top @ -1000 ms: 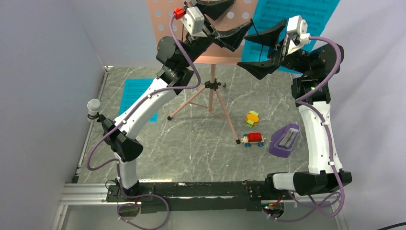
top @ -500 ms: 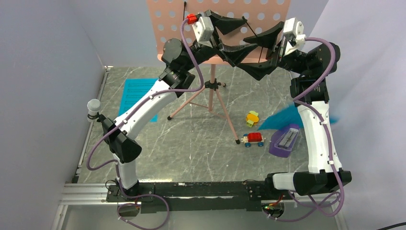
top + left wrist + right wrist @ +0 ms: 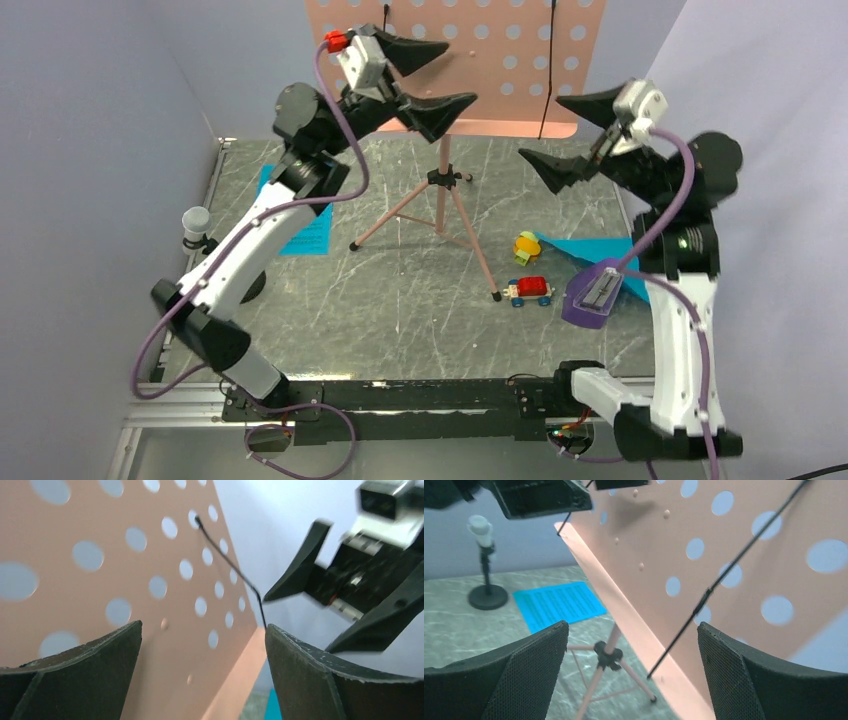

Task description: Pack up the instrument practice props

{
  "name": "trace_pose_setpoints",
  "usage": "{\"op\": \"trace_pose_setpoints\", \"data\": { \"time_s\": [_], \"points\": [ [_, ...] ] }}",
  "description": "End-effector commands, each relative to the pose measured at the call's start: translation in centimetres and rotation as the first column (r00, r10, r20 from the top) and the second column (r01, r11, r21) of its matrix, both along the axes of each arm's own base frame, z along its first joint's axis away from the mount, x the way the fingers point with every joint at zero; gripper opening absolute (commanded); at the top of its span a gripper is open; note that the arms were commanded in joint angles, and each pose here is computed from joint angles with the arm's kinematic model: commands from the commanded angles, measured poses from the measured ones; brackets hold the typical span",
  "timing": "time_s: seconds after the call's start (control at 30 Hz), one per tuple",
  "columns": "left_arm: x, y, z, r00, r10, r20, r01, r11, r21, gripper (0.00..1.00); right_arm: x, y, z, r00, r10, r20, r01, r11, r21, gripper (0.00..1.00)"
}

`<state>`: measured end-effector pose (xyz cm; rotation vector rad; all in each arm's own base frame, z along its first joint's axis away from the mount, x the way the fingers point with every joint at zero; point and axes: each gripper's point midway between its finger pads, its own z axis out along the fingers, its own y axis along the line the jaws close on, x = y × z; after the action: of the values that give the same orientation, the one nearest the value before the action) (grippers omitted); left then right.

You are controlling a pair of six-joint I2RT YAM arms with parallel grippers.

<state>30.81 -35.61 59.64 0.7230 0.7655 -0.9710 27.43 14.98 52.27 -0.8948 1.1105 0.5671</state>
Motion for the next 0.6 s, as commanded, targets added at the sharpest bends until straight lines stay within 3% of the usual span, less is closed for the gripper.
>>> {"op": "trace_pose_setpoints", "data": {
  "time_s": [0.0, 0.23, 0.37, 0.57],
  "points": [
    [-3.7, 3.6, -1.4, 0.999, 0.018, 0.045, -0.023, 0.994, 0.110, 0.97, -2.0, -3.0, -1.1, 0.973, -0.207, 0.105, 0.216, 0.973, -0.083, 1.00],
    [-5.3, 7.0, -10.5, 0.982, 0.144, 0.121, -0.179, 0.917, 0.356, 0.96, -4.5, -5.7, -8.2, 0.926, -0.371, -0.071, 0.350, 0.913, -0.211, 1.00],
    [-5.0, 8.6, -13.8, 0.965, 0.229, 0.130, -0.262, 0.880, 0.396, 0.96, -6.4, -7.0, -16.7, 0.892, -0.409, -0.191, 0.303, 0.857, -0.417, 0.98],
    [-5.0, 9.1, -15.8, 0.962, 0.249, 0.110, -0.272, 0.870, 0.411, 0.96, -6.6, -11.5, -26.2, 0.840, -0.496, -0.217, 0.181, 0.635, -0.751, 0.86]
  ]
}}
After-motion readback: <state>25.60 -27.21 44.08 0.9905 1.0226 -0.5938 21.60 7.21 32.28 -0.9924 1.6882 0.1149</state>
